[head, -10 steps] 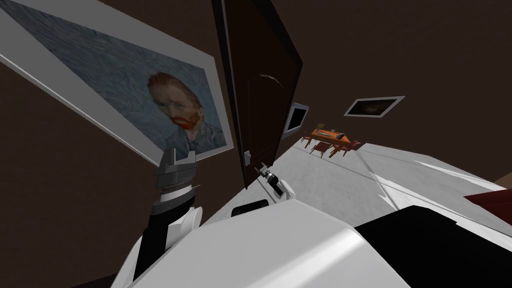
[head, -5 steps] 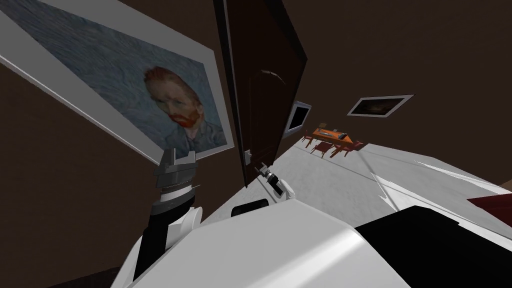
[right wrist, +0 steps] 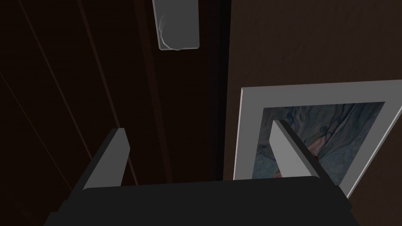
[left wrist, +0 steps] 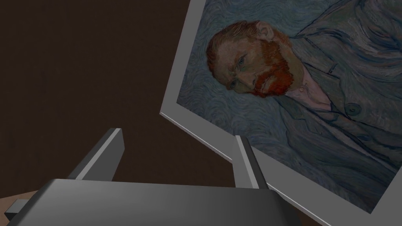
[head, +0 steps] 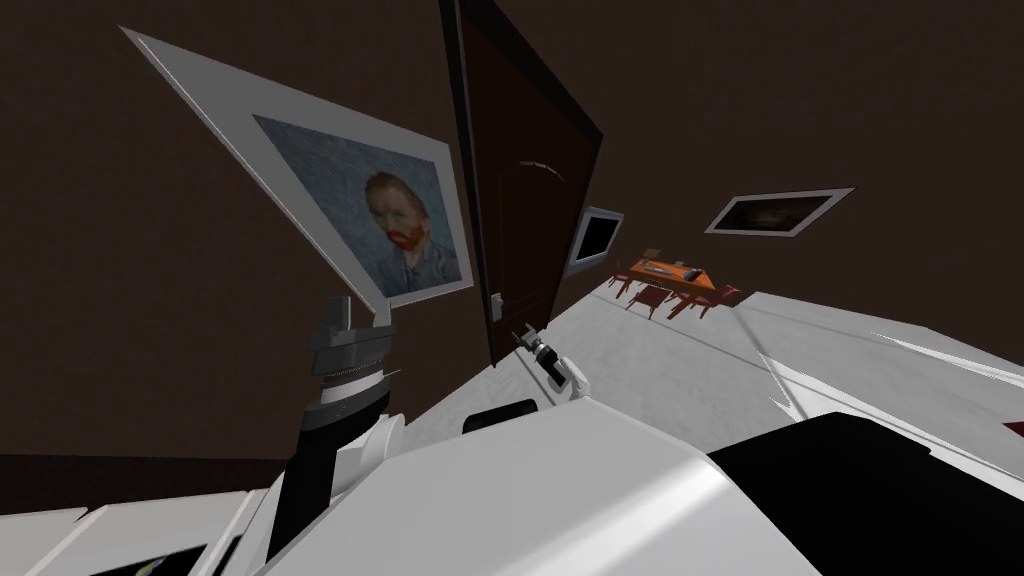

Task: Pull the door open

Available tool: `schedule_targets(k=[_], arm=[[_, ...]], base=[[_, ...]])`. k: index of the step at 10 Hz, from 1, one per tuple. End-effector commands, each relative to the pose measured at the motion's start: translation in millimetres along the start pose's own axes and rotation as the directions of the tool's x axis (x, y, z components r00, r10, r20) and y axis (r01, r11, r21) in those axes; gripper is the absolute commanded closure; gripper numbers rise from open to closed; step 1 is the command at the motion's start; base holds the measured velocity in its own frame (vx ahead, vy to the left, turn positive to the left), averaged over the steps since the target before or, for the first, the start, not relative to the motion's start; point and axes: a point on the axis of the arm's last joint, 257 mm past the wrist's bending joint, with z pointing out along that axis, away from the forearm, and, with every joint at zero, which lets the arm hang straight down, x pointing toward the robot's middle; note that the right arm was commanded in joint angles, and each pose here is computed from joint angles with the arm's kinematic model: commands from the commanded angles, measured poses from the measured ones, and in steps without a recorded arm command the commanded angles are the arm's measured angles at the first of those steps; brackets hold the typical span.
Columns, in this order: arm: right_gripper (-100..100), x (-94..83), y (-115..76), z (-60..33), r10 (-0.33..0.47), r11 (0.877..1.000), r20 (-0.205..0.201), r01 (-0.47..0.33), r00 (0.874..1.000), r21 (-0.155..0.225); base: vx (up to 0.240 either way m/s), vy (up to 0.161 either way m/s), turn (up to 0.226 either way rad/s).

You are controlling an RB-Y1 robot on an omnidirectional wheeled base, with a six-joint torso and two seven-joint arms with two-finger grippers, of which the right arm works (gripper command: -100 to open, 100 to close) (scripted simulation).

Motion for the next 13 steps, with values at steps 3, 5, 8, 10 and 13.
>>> schedule_targets(k=[3, 5, 8, 10, 13], arm=[[-100, 4.7, -28.2, 7.8, -0.01, 0.998, -0.006, 0.01, 1.0, 0.058], [-100, 6.4, -41.9, 11.1, -0.013, 0.996, -0.009, 0.014, 1.0, 0.087], [-100, 8.6, -63.2, 16.1, -0.015, 0.991, -0.013, 0.017, 1.0, 0.132], [-100, 10.1, -80.9, 20.1, -0.015, 0.985, -0.017, 0.018, 1.0, 0.171], [-100, 11.2, -101.2, 24.7, -0.013, 0.976, -0.021, 0.017, 1.0, 0.217]], base=[[-0.12, -0.021, 0.174], [-0.032, 0.001, 0.124], [0.002, 0.003, 0.136], [0.032, 0.004, 0.196], [0.053, 0.004, 0.126]])
